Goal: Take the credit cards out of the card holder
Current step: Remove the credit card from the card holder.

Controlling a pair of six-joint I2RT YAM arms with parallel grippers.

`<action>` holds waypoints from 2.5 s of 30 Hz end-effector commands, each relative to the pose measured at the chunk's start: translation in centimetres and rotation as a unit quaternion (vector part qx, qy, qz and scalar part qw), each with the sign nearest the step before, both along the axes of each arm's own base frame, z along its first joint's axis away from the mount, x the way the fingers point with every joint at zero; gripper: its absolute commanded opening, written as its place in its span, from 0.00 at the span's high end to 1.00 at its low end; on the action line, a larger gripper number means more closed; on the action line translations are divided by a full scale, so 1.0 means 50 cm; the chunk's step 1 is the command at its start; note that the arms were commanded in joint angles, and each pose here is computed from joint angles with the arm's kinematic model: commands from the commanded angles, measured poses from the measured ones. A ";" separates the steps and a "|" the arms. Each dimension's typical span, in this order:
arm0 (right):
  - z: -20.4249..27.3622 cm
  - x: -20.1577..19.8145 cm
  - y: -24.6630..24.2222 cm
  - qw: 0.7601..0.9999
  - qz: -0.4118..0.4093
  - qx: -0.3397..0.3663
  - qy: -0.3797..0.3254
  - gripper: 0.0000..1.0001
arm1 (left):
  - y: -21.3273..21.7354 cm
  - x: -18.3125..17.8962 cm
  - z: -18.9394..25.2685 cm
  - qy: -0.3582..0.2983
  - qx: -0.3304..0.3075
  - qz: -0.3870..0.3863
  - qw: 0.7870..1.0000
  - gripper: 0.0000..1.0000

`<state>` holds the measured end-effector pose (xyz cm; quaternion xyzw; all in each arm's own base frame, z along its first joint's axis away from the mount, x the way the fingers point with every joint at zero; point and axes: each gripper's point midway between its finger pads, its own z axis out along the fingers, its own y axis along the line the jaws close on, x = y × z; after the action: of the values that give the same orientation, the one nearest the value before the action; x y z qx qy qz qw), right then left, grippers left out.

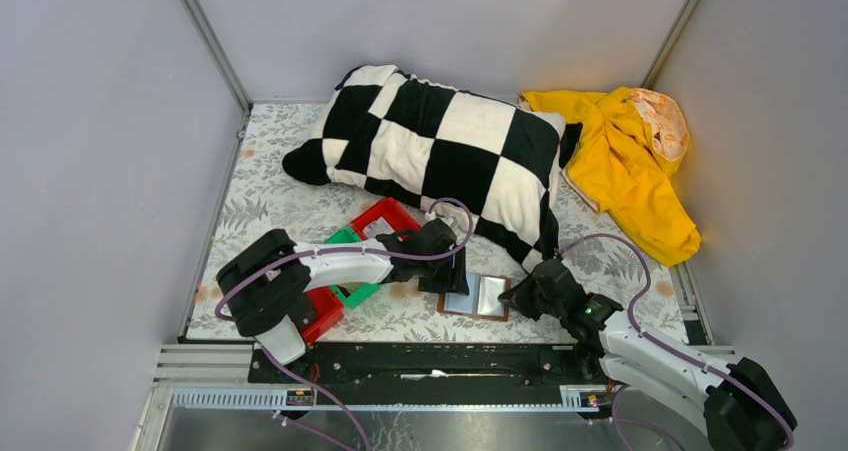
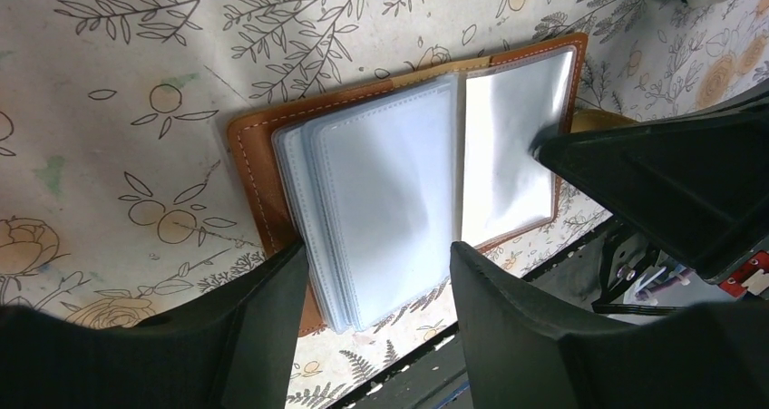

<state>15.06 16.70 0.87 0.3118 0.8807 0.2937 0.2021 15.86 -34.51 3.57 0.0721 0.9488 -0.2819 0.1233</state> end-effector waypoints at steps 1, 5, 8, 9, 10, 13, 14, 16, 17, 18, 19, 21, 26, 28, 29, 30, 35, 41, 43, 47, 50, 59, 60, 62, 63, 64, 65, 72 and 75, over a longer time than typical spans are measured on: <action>-0.081 -0.055 -0.066 0.995 -0.007 -0.077 0.061 0.94 | -0.035 0.013 0.061 -0.043 -0.037 -0.013 0.998 0.38; -0.081 -0.055 -0.067 0.995 -0.007 -0.077 0.060 0.94 | -0.035 0.017 0.075 -0.055 -0.030 -0.012 0.998 0.38; -0.081 -0.055 -0.066 0.995 -0.006 -0.076 0.061 0.94 | -0.021 0.023 0.065 -0.065 0.008 -0.005 0.998 0.36; -0.080 -0.054 -0.066 0.995 -0.007 -0.076 0.060 0.94 | -0.021 0.024 0.063 -0.066 0.012 -0.005 0.998 0.35; -0.081 -0.055 -0.067 0.995 -0.008 -0.077 0.062 0.94 | -0.021 0.023 0.060 -0.066 0.014 -0.004 0.998 0.34; -0.080 -0.054 -0.066 0.995 -0.007 -0.077 0.060 0.94 | -0.027 0.022 0.057 -0.070 0.019 -0.008 0.997 0.30; -0.079 -0.054 -0.065 0.995 -0.007 -0.076 0.060 0.94 | -0.027 0.025 0.055 -0.073 0.025 -0.006 0.997 0.29; -0.080 -0.055 -0.066 0.995 -0.006 -0.077 0.060 0.94 | -0.023 0.030 0.051 -0.086 0.045 0.000 0.995 0.28; -0.080 -0.055 -0.066 0.995 -0.005 -0.077 0.061 0.95 | -0.021 0.031 0.052 -0.094 0.055 0.002 0.994 0.29; -0.080 -0.055 -0.066 0.995 -0.005 -0.076 0.061 0.95 | -0.020 0.033 0.053 -0.099 0.062 0.004 0.993 0.29; -0.080 -0.055 -0.065 0.995 -0.005 -0.076 0.061 0.95 | -0.021 0.034 0.054 -0.102 0.066 0.005 0.993 0.29; -0.080 -0.055 -0.065 0.995 -0.005 -0.076 0.061 0.95 | -0.026 0.033 0.055 -0.102 0.063 0.001 0.993 0.29; -0.080 -0.055 -0.065 0.995 -0.004 -0.077 0.062 0.94 | -0.043 0.025 0.048 -0.091 0.052 -0.013 0.994 0.30; -0.079 -0.054 -0.064 0.995 -0.003 -0.078 0.061 0.95 | -0.046 0.022 0.036 -0.085 0.053 -0.019 0.995 0.30; -0.079 -0.054 -0.064 0.995 -0.003 -0.078 0.061 0.95 | -0.048 0.019 0.031 -0.081 0.054 -0.022 0.995 0.30; -0.078 -0.054 -0.064 0.995 -0.003 -0.078 0.061 0.95 | -0.049 0.018 0.024 -0.077 0.056 -0.024 0.995 0.30; -0.077 -0.054 -0.065 0.995 -0.003 -0.079 0.060 0.95 | -0.062 0.009 0.015 -0.065 0.042 -0.032 0.997 0.30; -0.080 -0.055 -0.065 0.995 -0.003 -0.079 0.062 0.95 | -0.074 0.004 0.032 -0.069 0.029 -0.033 0.997 0.31; -0.081 -0.055 -0.066 0.995 -0.003 -0.080 0.063 0.95 | -0.079 0.003 0.041 -0.074 0.023 -0.036 0.996 0.31; -0.079 -0.054 -0.065 0.995 -0.002 -0.080 0.060 0.95 | -0.101 -0.012 0.066 -0.072 -0.006 -0.063 0.995 0.32; -0.075 -0.050 -0.064 0.995 -0.002 -0.080 0.056 0.95 | -0.112 -0.018 0.080 -0.072 -0.018 -0.073 0.995 0.33; -0.077 -0.053 -0.065 0.995 0.000 -0.081 0.059 0.95 | -0.122 -0.020 0.113 -0.081 -0.037 -0.076 0.993 0.41; -0.076 -0.053 -0.064 0.995 0.001 -0.081 0.058 0.95 | -0.122 -0.020 0.116 -0.082 -0.038 -0.076 0.993 0.42; -0.073 -0.052 -0.064 0.995 0.002 -0.081 0.056 0.95 | -0.123 -0.019 0.120 -0.084 -0.040 -0.076 0.993 0.43; -0.073 -0.052 -0.065 0.995 0.001 -0.082 0.057 0.95 | -0.123 -0.018 0.122 -0.086 -0.041 -0.076 0.993 0.44; -0.073 -0.052 -0.065 0.995 0.001 -0.082 0.057 0.95 | -0.124 -0.019 0.121 -0.085 -0.041 -0.076 0.993 0.45; -0.071 -0.052 -0.064 0.995 0.002 -0.081 0.055 0.95 | -0.126 -0.020 0.123 -0.084 -0.044 -0.079 0.992 0.46; -0.039 -0.044 -0.054 0.997 0.011 -0.069 0.038 0.93 | -0.170 -0.050 0.096 -0.041 -0.087 -0.108 0.989 0.44; -0.011 -0.034 -0.059 0.997 0.009 -0.075 0.021 0.92 | -0.190 -0.056 0.100 -0.035 -0.111 -0.105 0.988 0.44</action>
<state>14.58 16.23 1.08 0.3021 0.8855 0.2877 0.2045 13.41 -40.92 6.62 0.1674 0.9198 -0.3284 0.1342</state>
